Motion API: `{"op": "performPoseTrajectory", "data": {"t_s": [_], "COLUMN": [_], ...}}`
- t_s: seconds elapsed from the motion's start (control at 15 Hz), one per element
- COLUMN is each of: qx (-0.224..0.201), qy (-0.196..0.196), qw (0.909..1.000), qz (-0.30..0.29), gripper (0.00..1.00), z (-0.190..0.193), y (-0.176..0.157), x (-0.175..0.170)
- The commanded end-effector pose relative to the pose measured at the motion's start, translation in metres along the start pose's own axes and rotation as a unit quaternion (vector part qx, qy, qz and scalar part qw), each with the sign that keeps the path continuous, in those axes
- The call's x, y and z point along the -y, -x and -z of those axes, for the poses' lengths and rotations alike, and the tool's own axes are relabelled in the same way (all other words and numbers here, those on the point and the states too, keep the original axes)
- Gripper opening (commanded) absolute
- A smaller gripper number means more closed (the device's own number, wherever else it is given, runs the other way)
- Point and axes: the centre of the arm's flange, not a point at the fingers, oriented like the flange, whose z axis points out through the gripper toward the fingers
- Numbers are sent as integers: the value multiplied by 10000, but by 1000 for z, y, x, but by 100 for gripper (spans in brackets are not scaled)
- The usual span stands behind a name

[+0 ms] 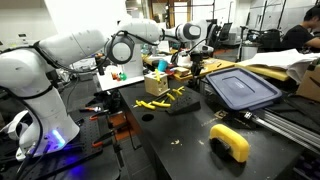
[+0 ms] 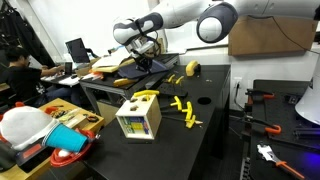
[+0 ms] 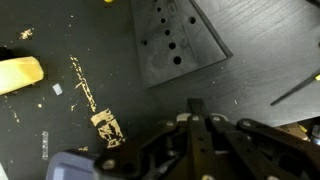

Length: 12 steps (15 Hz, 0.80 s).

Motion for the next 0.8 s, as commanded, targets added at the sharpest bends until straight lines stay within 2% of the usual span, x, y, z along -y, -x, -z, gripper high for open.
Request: {"op": "performPoseTrajectory", "data": {"t_s": [0.0, 0.2, 0.27, 0.33, 0.4, 0.53, 0.6, 0.73], "qx": [83, 70, 98, 216, 66, 110, 118, 125], "qy": [-8, -90, -144, -158, -50, -74, -80, -82], "qw": [10000, 9999, 9997, 9993, 9999, 9998, 9997, 9997], "qz": [41, -30, -142, -259, -88, -168, -174, -180], "gripper": [0, 0, 8, 27, 7, 23, 27, 27], "z": [-17, -18, -19, -20, -5, -6, -7, -7], "y": [68, 68, 67, 67, -1, -1, -1, -1], "x": [-27, -28, -29, -30, -2, -4, -5, -6]}}
